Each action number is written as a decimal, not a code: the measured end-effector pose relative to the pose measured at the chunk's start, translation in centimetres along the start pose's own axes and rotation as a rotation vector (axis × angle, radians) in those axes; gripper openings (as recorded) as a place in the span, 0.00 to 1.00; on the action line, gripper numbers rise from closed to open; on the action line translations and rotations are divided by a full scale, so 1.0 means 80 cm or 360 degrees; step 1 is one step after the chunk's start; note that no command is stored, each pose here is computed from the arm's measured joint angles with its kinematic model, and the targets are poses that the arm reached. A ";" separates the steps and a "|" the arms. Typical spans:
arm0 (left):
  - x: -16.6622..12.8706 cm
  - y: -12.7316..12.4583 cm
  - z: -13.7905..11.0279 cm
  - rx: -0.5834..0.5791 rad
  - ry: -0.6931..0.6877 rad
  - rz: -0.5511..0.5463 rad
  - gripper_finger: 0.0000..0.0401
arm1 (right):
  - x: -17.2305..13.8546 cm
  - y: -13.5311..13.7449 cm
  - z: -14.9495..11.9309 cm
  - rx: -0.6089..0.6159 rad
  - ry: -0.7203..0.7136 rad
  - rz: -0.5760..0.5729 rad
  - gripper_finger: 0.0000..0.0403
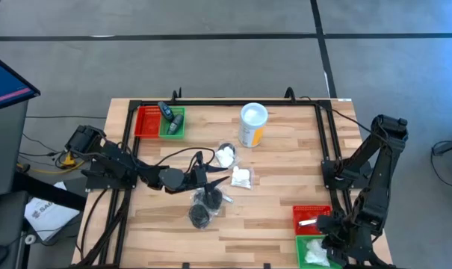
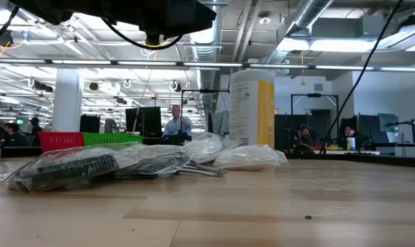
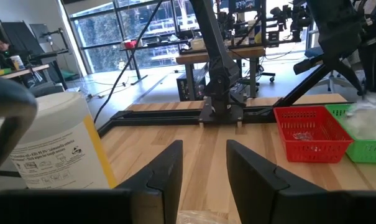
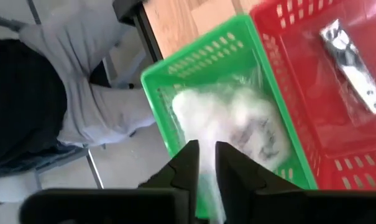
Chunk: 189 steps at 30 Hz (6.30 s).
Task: Pick & Place Travel size toiletries
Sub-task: Put the white cotton pack into the bottom green bin
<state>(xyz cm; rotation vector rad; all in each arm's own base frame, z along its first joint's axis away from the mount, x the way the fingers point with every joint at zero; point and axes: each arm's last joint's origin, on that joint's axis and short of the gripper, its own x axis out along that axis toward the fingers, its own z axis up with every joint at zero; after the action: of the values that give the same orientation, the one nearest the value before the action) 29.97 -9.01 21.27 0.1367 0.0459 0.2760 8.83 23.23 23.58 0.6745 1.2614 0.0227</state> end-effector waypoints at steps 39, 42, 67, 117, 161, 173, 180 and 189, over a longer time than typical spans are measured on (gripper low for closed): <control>0.002 0.003 -0.001 0.0004 0.0008 0.0012 0.28 | 0.007 -0.018 0.132 -0.0320 -0.0597 -0.0271 0.40; 0.002 0.003 -0.001 0.0004 0.0008 0.0012 0.28 | 0.006 -0.024 0.149 -0.0275 -0.0645 -0.0311 0.39; 0.002 0.002 -0.001 0.0005 0.0010 0.0011 0.28 | 0.050 -0.115 0.228 -0.0028 -0.0977 -0.0232 0.43; -0.006 0.007 -0.023 0.0009 0.0084 0.0009 0.28 | 0.134 -0.228 0.290 0.0113 -0.0991 0.0015 0.09; -0.005 0.010 -0.024 -0.0030 0.0089 0.0020 0.28 | 0.043 -0.170 0.242 -0.0304 -0.0828 0.0260 0.00; -0.005 0.010 -0.024 -0.0036 0.0089 0.0020 0.28 | -0.002 -0.156 0.199 -0.0292 -0.0696 0.0284 0.00; -0.005 0.010 -0.024 -0.0036 0.0089 0.0021 0.28 | -0.029 -0.131 0.185 -0.0344 -0.0531 0.0143 0.00; -0.005 0.010 -0.024 -0.0037 0.0088 0.0022 0.28 | -0.063 -0.097 0.159 -0.0350 -0.0306 0.0117 0.00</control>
<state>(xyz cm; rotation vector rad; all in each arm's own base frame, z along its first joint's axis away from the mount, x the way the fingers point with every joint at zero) 29.23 -8.14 19.51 0.1063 0.0968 0.2937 15.71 9.31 26.05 0.5191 1.0310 0.1517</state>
